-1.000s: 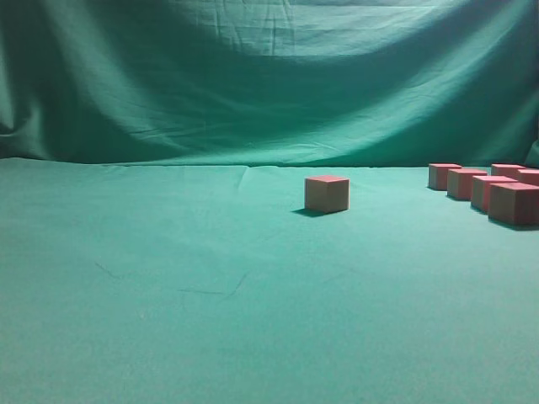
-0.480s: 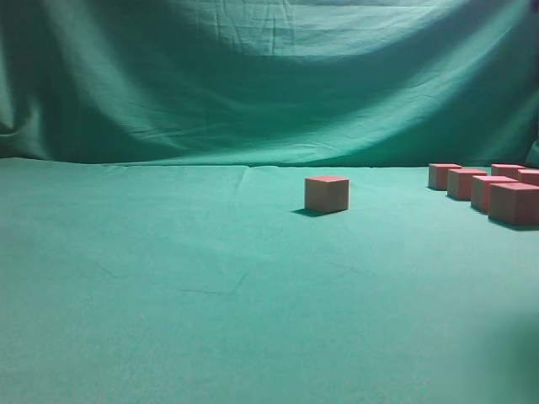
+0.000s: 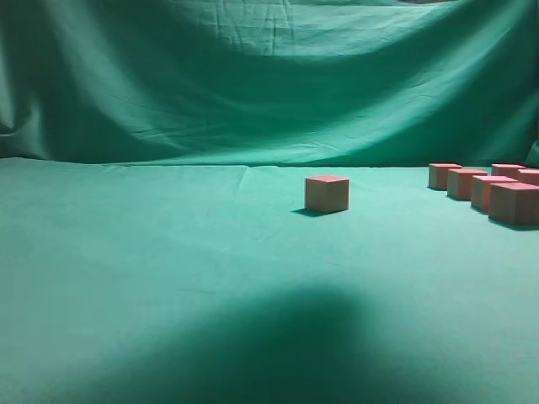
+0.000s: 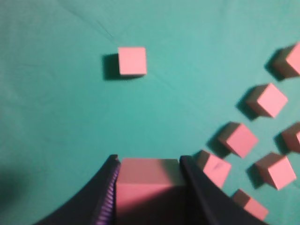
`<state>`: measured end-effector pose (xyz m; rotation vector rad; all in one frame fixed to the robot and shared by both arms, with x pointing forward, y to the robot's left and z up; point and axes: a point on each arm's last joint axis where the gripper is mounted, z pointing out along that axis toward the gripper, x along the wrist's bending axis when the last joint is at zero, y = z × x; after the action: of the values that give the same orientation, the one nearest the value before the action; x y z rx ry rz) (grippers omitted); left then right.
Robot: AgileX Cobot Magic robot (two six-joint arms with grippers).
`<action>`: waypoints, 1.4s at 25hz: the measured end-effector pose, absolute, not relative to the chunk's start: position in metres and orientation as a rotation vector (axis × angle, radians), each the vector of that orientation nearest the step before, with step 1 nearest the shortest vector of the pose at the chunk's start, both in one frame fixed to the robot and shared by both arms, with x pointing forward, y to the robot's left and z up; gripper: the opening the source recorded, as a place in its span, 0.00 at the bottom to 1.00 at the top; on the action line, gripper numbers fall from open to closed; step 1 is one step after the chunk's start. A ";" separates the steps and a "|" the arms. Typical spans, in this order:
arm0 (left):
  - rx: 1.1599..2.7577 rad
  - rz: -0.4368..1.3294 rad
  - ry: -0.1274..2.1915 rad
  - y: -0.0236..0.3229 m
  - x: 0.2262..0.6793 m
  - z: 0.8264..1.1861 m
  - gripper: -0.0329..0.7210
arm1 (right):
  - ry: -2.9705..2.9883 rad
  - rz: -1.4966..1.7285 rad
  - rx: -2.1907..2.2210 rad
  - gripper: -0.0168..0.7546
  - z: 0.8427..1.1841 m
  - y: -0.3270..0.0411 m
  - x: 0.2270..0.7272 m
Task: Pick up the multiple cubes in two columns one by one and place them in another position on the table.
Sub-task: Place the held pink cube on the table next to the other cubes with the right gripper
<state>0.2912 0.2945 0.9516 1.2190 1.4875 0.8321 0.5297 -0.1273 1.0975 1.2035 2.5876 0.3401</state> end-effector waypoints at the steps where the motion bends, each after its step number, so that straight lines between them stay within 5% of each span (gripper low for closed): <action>1: 1.219 0.832 1.488 0.295 0.291 0.952 0.04 | 2.609 0.340 1.157 0.37 1.099 -0.117 0.534; 14: 1.219 0.832 1.488 0.295 0.291 0.952 0.04 | 2.826 0.212 0.682 0.37 1.035 -0.017 0.589; 35: 1.219 0.832 1.488 0.295 0.291 0.952 0.04 | 2.770 0.172 0.532 0.37 0.967 -0.004 0.625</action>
<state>0.2912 0.2945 0.9516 1.2190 1.4875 0.8321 0.6246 -0.0042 0.9668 0.5321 2.7704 0.1717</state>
